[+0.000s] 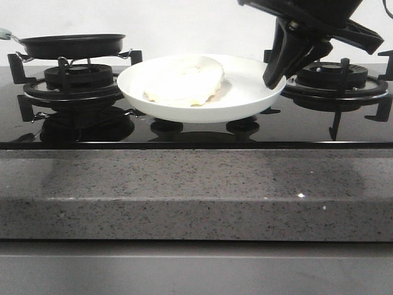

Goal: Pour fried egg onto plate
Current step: 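Return the empty pan to its burner with the left gripper and release, then carry the plate back between the burners and lower it with right gripper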

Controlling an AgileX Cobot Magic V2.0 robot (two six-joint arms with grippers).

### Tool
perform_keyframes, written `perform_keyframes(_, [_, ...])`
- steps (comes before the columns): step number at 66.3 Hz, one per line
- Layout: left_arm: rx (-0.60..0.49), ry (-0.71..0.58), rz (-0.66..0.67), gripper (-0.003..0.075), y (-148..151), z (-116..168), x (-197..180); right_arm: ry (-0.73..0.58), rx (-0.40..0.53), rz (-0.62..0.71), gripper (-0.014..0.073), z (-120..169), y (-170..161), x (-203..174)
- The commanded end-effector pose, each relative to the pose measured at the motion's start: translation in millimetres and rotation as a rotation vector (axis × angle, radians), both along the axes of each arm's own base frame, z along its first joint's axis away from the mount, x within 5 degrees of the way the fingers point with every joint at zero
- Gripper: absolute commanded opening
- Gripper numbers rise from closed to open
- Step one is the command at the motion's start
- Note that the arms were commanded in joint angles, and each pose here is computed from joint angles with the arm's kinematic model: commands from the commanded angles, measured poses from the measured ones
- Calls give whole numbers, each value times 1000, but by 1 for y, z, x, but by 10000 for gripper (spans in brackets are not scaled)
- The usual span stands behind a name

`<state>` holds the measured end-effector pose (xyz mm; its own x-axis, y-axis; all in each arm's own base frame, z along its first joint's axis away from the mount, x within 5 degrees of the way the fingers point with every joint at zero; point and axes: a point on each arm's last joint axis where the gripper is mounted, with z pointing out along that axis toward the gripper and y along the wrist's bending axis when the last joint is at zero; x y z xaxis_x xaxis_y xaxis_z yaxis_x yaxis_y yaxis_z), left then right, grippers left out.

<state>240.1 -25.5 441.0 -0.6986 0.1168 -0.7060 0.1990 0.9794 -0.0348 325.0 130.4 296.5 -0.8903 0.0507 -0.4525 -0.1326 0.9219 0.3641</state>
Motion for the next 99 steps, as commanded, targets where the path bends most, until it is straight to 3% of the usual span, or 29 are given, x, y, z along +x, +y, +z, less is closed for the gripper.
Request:
perform_keyframes(1, [11,-108,8,566,-11,14,-26,-83,23,-7,-111,20,-1,-1])
perform_keyframes(11, [18,-121,-41,566,-20,-3,-58,-83,23,-7,-111,20,-1,-1])
perform_keyframes(41, [13,-189,-38,566,2,-44,-142,-83,23,-7,-111,20,-1,-1])
perform_keyframes(76, [12,-179,-38,566,4,-50,-152,-85,28,-8,-111,21,-1,-1])
perform_keyframes(85, [12,-179,-38,566,4,-50,-152,-127,41,-9,-111,38,-2,3])
perform_keyframes(99, [12,-179,-38,566,4,-50,-152,-284,38,-1,-111,87,-1,18])
